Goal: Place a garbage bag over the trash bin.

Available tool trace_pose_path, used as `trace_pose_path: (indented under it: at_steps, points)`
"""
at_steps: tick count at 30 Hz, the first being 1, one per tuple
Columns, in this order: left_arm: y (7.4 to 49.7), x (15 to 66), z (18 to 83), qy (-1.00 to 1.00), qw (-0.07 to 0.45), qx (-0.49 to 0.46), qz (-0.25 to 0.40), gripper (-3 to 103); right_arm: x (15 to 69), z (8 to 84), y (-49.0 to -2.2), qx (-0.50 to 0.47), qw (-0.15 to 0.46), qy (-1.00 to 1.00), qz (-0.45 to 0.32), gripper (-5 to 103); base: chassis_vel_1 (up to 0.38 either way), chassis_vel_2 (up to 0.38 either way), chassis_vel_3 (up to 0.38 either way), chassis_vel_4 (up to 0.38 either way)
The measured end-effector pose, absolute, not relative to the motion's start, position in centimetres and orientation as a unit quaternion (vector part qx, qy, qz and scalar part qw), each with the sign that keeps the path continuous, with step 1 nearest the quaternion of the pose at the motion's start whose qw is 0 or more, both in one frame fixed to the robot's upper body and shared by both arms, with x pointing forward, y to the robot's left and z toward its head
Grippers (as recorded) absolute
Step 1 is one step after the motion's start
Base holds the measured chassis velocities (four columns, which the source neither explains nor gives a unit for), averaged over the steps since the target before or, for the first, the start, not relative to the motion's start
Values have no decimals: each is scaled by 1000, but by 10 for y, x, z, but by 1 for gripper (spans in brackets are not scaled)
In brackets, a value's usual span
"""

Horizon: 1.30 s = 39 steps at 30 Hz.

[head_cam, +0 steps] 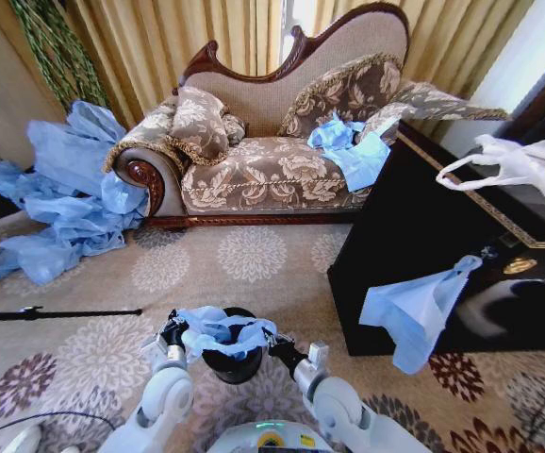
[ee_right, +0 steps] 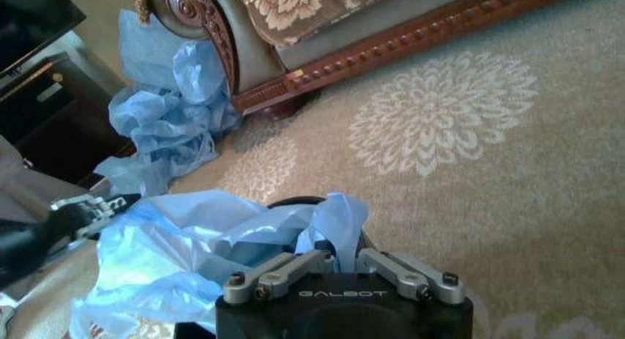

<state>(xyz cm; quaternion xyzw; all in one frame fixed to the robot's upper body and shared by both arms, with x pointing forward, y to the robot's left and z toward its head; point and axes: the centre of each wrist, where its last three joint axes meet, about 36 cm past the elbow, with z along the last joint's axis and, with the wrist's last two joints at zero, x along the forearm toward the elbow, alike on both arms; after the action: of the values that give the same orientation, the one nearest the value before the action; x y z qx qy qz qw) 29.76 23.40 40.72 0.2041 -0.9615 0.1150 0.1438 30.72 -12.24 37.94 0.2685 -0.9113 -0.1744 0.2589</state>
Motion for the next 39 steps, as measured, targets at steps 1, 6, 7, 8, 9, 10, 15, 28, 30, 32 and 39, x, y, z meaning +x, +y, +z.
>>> trace_pose_path:
  at_steps: [1,6,7,8,9,10,15,28,30,32,39]
  points:
    - [233,292,413,-963,148,197,105,18,307,379,-123,269,260,-911,-175,0,0,0,0,0]
    - [238,271,438,-976,147,155,29,40,307,373,-127,271,265,-909,-174,0,0,0,0,0]
    - [238,271,438,-976,147,155,29,40,307,373,-127,271,265,-909,-174,0,0,0,0,0]
    - [243,268,441,-982,134,136,-1,45,306,372,-127,271,266,-908,-175,0,0,0,0,0]
    - [247,268,442,-984,127,125,-19,51,306,372,-127,271,267,-908,-175,0,0,0,0,0]
    - [255,269,444,-987,112,105,-50,56,306,371,-126,272,267,-908,-175,0,0,0,0,0]
    - [282,269,458,-990,103,14,-99,72,304,368,-125,272,270,-907,-174,0,0,0,0,0]
    - [306,243,518,-944,294,-67,-133,100,302,359,-134,263,271,-909,-175,0,0,0,0,0]
    - [304,241,510,-936,310,-82,-147,100,301,358,-134,264,270,-909,-177,0,0,0,0,0]
    - [301,245,497,-929,326,-94,-151,100,301,358,-134,264,269,-909,-177,0,0,0,0,0]
    - [286,257,449,-918,355,-99,-146,100,301,358,-140,260,267,-911,-175,0,0,0,0,0]
